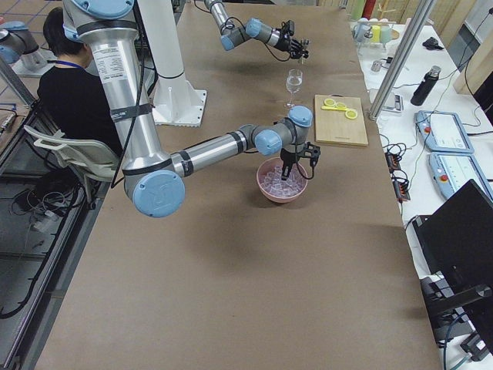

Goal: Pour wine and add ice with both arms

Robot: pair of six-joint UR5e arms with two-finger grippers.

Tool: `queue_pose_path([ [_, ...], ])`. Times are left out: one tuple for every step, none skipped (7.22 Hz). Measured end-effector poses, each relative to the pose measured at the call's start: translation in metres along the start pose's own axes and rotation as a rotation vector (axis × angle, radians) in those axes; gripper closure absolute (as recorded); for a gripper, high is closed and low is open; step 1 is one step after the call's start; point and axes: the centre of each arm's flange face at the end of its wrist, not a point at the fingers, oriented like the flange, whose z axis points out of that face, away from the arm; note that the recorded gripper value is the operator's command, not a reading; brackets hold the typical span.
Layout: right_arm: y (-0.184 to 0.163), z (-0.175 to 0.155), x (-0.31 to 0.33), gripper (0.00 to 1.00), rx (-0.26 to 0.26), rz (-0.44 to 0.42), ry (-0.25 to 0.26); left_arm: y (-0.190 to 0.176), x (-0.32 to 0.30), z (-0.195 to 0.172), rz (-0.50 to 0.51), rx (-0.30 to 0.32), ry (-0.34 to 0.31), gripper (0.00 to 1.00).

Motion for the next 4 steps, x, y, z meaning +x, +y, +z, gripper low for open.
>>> queue_pose_path([
  [0.000, 0.000, 0.000, 0.71, -0.002, 0.000, -0.003, -0.005, 0.000, -0.006, 0.022, -0.001, -0.002, 0.78],
  [0.000, 0.000, 0.000, 0.79, -0.004, 0.000, -0.003, -0.007, 0.002, -0.010, 0.048, -0.007, -0.006, 0.78],
  [0.001, 0.000, 0.000, 0.84, -0.005, -0.004, -0.005, -0.006, 0.006, -0.015, 0.072, -0.019, -0.012, 0.78],
  [-0.001, -0.004, 0.000, 0.87, -0.004, -0.006, -0.012, -0.004, 0.011, -0.018, 0.091, -0.028, -0.012, 0.78],
])
